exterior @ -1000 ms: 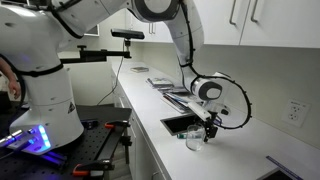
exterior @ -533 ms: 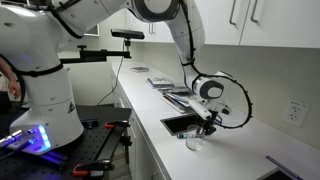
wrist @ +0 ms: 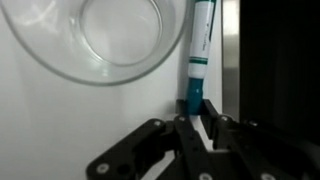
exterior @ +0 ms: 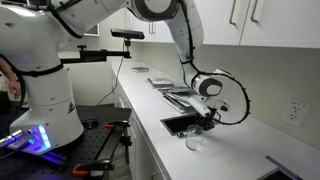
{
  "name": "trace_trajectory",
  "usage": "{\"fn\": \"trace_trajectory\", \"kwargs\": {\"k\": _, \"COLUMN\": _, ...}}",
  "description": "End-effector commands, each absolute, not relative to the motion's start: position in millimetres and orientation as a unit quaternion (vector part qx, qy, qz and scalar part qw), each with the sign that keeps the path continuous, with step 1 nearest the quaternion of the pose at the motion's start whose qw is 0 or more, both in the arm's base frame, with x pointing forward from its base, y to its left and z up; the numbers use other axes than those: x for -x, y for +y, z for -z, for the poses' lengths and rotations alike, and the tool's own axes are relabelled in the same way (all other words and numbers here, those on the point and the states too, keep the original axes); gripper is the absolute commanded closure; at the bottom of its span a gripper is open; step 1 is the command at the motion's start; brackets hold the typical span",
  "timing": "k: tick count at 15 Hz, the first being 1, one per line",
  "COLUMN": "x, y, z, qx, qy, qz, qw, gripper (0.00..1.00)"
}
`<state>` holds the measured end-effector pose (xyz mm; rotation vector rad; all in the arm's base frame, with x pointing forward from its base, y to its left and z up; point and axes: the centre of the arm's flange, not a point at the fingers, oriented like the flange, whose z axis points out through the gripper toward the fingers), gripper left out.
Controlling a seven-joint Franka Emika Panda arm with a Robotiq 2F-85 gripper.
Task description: Put the marker in the glass cup
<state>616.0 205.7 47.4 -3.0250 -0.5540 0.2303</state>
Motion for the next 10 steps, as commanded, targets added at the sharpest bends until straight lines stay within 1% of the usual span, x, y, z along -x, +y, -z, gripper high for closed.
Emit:
{"fn": "trace_trajectory", "kwargs": {"k": 1, "x": -608, "y": 210, "z": -70, "qx": 0.983, "qy": -0.173, "qz": -0.058, "qw": 0.035, "gripper": 0.95}}
{"fn": "trace_trajectory", "kwargs": {"k": 6, "x": -607, "y": 210, "z": -100, "qx": 0.986, "qy": -0.163, "qz": -0.004, "qw": 0.035, "gripper": 0.95}}
{"fn": "trace_trajectory", "kwargs": {"k": 8, "x": -604, "y": 204, "z": -111, "qx": 0.984, "qy": -0.169, "qz": 0.027, "qw": 0.042, "gripper": 0.95}}
{"fn": "trace_trajectory", "kwargs": {"k": 10, "x": -599, "y": 198, "z": -120, "qx": 0.980, "qy": -0.177, "qz": 0.068, "qw": 0.064, "gripper": 0.95}}
